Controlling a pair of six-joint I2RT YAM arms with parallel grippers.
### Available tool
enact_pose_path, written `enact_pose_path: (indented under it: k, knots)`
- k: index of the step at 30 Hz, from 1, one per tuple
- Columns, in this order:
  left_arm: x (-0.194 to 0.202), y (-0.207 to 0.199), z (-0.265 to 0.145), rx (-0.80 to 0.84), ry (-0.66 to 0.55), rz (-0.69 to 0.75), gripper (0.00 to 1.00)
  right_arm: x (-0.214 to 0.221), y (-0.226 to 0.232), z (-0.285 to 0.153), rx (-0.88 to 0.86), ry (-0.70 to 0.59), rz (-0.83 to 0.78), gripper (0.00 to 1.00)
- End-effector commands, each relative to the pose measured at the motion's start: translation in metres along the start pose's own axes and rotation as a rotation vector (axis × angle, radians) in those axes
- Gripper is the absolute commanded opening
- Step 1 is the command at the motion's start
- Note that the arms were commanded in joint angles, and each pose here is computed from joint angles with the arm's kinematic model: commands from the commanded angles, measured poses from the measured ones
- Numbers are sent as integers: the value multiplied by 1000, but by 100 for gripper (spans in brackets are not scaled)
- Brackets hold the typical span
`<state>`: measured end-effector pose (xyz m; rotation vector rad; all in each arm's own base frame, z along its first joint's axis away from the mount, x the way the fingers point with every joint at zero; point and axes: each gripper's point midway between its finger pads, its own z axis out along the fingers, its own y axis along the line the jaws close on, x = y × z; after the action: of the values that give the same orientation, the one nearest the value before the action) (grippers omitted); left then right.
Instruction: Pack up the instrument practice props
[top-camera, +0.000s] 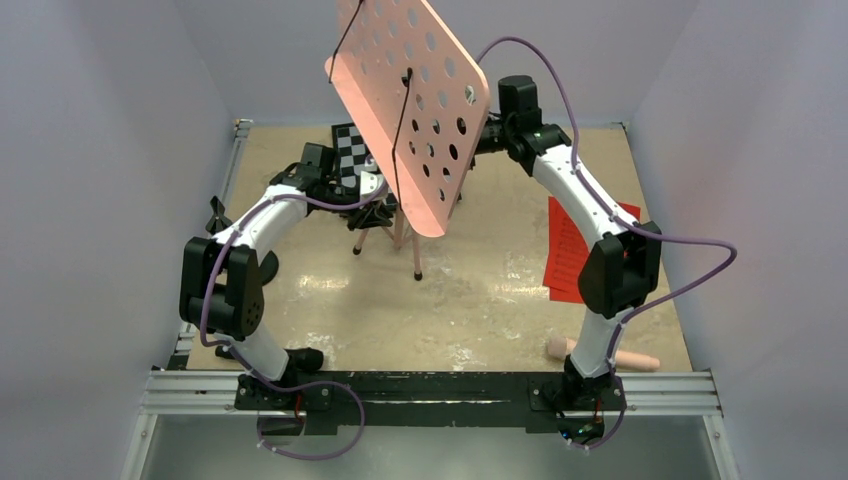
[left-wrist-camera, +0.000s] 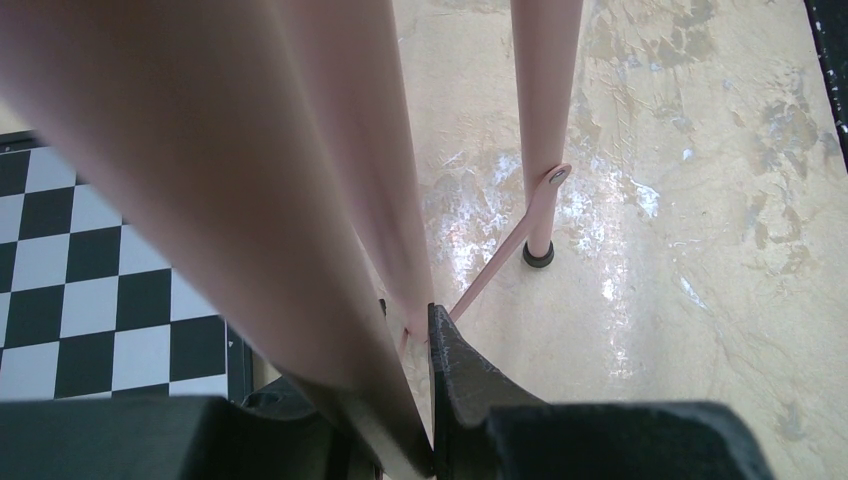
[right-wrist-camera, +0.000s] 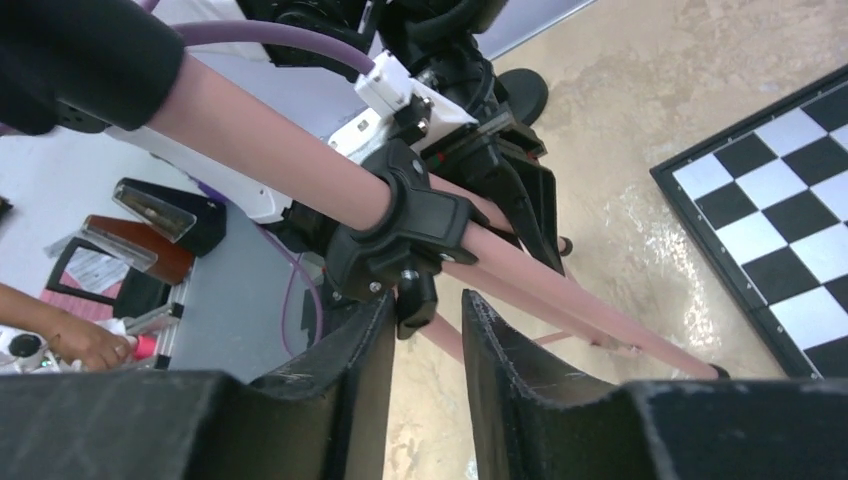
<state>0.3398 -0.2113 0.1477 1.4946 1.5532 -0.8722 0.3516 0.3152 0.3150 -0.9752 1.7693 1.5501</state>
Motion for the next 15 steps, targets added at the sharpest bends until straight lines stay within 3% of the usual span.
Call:
enact_pose_path:
  k: [1, 11, 13, 15]
  knots:
    - [64, -44, -1, 67, 212, -284, 0, -16, 19, -3, -7, 0, -165, 32]
    - [63, -43, -1, 68, 215, -306, 0, -9, 37, -11, 53, 23, -456, 14]
    - [62, -43, -1, 69, 214, -310, 0, -9, 38, -13, 76, 11, -516, 15]
    - [62, -42, -1, 69, 214, -310, 0, -9, 40, -14, 91, 6, -549, 23]
